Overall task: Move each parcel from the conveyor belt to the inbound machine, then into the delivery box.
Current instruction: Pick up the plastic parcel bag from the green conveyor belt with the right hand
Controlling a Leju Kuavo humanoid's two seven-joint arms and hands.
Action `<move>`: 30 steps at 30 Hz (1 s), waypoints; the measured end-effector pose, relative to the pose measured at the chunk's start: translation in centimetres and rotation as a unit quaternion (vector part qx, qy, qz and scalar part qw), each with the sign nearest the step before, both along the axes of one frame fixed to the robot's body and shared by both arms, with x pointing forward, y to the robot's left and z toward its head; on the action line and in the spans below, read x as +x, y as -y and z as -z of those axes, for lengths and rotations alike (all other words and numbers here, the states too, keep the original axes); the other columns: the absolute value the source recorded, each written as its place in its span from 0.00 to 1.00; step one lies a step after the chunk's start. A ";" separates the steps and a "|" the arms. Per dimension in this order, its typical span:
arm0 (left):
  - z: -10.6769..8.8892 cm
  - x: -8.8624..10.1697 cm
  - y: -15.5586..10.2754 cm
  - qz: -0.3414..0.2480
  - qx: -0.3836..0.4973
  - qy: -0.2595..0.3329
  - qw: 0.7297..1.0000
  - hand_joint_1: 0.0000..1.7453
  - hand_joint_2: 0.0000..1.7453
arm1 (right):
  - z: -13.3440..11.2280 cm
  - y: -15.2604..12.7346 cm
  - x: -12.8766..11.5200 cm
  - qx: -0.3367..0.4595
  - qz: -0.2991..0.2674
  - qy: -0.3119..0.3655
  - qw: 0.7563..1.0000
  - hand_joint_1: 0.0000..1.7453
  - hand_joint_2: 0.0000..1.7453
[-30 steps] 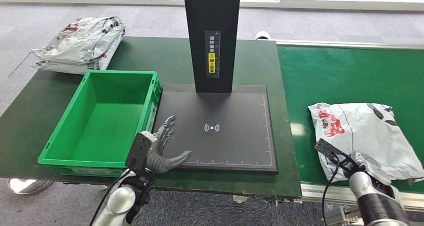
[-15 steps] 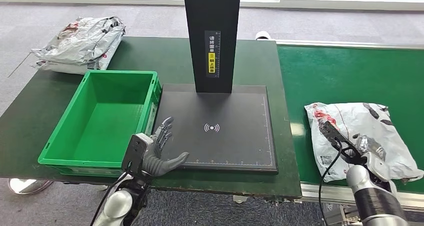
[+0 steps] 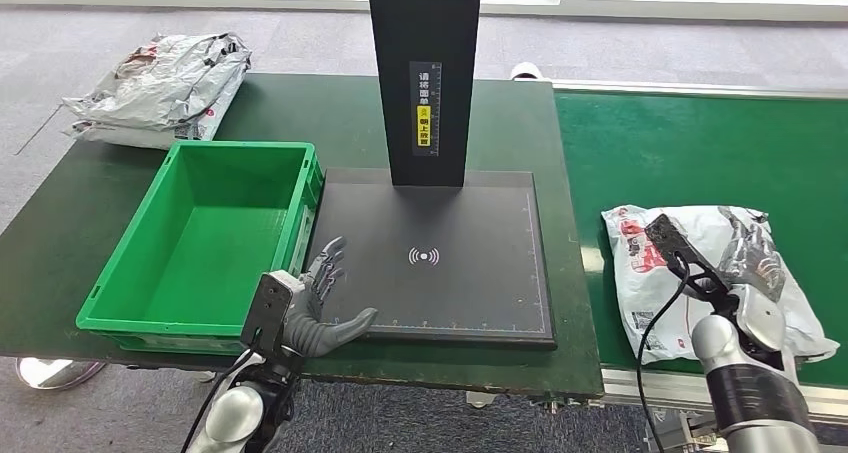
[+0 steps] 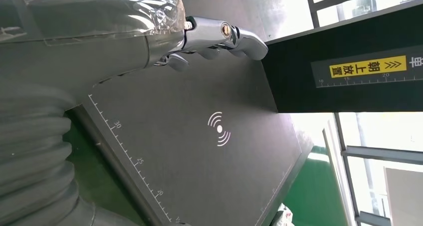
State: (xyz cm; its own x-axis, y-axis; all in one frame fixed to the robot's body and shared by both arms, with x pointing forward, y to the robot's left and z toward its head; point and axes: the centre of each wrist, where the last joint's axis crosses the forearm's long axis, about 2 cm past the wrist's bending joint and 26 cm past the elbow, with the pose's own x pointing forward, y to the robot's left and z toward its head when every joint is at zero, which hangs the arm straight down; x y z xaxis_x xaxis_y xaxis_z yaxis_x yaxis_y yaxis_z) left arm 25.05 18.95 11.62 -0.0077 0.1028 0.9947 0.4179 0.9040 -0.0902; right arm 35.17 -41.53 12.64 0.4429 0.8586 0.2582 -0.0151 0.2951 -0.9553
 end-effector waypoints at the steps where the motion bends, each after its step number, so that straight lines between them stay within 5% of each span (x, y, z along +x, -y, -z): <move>1: 0.0 0.0 0.0 -0.001 -0.001 0.000 1.000 0.00 1.00 | -0.1 0.0 0.0 -0.006 0.002 0.006 1.000 0.00 1.00; 7: 0.0 0.0 0.0 -0.002 -0.004 -0.002 1.000 0.00 1.00 | -0.1 0.5 -0.1 -0.061 0.033 0.009 0.998 0.00 1.00; 13: 0.1 0.1 0.1 0.007 -0.006 -0.005 1.000 0.00 1.00 | 1.7 2.7 -0.9 -0.086 0.070 -0.077 0.991 0.00 1.00; 22: 0.3 0.9 0.2 0.030 -0.003 -0.005 1.000 0.00 1.00 | 5.0 5.6 -2.8 -0.011 0.036 -0.238 0.970 0.00 1.00; 30: 0.6 1.5 0.2 0.038 0.001 -0.008 0.999 0.00 1.00 | 5.9 7.4 -4.0 0.029 0.014 -0.305 0.952 0.00 1.00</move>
State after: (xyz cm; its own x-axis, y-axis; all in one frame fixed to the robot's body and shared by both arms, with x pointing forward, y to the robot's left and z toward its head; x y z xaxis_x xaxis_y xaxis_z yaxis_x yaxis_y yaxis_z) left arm 26.54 18.73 10.98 0.0167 0.0996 0.9949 0.4836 0.8701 -0.0953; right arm 31.12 -48.93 6.75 0.5482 0.8363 -0.0075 -0.5533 0.3560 -0.7531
